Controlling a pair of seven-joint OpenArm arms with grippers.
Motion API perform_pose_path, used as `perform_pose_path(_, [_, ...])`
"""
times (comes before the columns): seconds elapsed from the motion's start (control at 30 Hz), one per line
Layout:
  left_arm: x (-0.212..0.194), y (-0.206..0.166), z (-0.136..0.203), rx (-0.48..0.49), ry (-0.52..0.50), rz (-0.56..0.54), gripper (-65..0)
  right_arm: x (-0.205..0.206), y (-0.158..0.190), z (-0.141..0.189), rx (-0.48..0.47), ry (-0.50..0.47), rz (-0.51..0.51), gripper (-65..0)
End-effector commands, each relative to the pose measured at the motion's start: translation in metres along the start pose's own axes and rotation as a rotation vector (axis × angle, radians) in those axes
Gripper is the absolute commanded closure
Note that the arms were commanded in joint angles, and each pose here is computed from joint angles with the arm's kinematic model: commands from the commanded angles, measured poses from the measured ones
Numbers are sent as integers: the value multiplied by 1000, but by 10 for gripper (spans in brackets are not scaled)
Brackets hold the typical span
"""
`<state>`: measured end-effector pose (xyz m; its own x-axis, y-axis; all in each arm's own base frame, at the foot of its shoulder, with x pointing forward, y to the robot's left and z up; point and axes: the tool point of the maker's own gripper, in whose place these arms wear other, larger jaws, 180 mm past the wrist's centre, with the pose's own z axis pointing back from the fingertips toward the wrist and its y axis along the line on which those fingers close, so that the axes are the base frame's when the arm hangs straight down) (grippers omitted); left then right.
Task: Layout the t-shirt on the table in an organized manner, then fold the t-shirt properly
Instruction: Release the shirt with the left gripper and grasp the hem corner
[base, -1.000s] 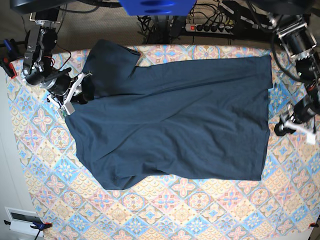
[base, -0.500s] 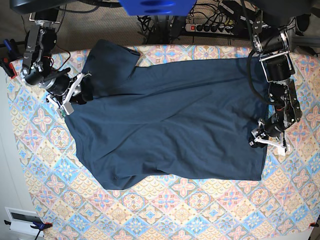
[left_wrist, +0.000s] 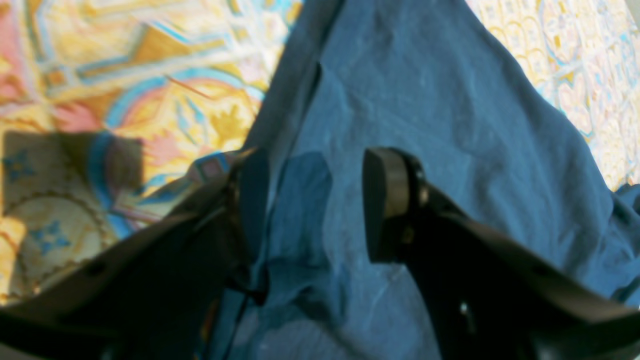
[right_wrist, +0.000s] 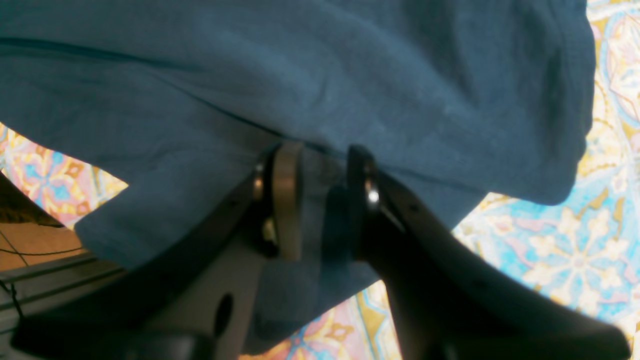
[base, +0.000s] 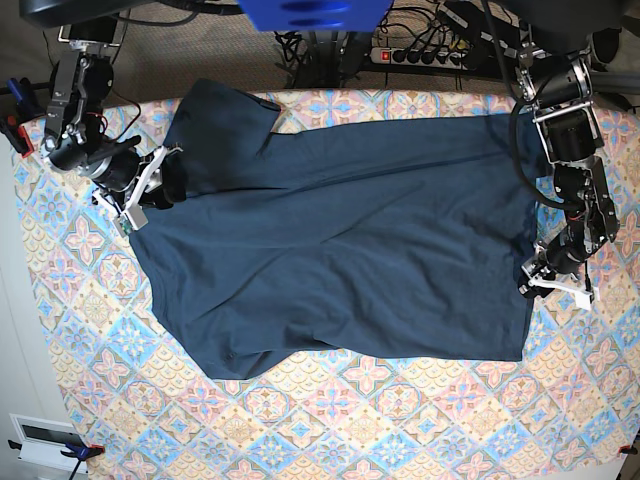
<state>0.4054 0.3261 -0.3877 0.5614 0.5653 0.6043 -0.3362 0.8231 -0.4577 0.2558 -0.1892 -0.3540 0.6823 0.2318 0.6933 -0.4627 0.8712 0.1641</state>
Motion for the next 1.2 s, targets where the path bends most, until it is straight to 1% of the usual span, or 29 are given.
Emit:
perform_pose_path(0.0, [22, -9, 3, -25, -51, -11, -302, 15, -3, 5, -1, -49, 18, -146])
perform_pose_path(0.27, [5, -24, -6, -50, -18, -18, -302, 15, -3, 6, -2, -49, 17, -146])
perform_pose_path(0.43, [0, -20, -5, -48, -13, -7, -301, 16, -3, 6, -4, -52, 19, -146])
perform_pose_path(0.67, [16, -4, 5, -23, -50, 18, -301, 17, -2, 6, -2, -53, 18, -146])
perform_pose_path(0.77, [4, 6, 6, -5, -32, 21, -301, 17, -2, 6, -2, -54, 19, -146])
perform_pose_path(0.93, [-11, 9, 4, 2, -5, 23, -301, 16, -2, 6, -2, -53, 18, -146])
perform_pose_path(1.07, [-19, 3, 0, -11, 7, 34, -299, 16, -2, 6, -2, -51, 18, -146])
perform_pose_path(1.13, [-18, 2, 0, -13, 5, 34, -288, 16, -2, 6, -2, -51, 18, -146])
perform_pose_path(1.17, [-16, 2, 0, -13, 1, 33, -264, 16, -2, 6, -2, -51, 18, -146])
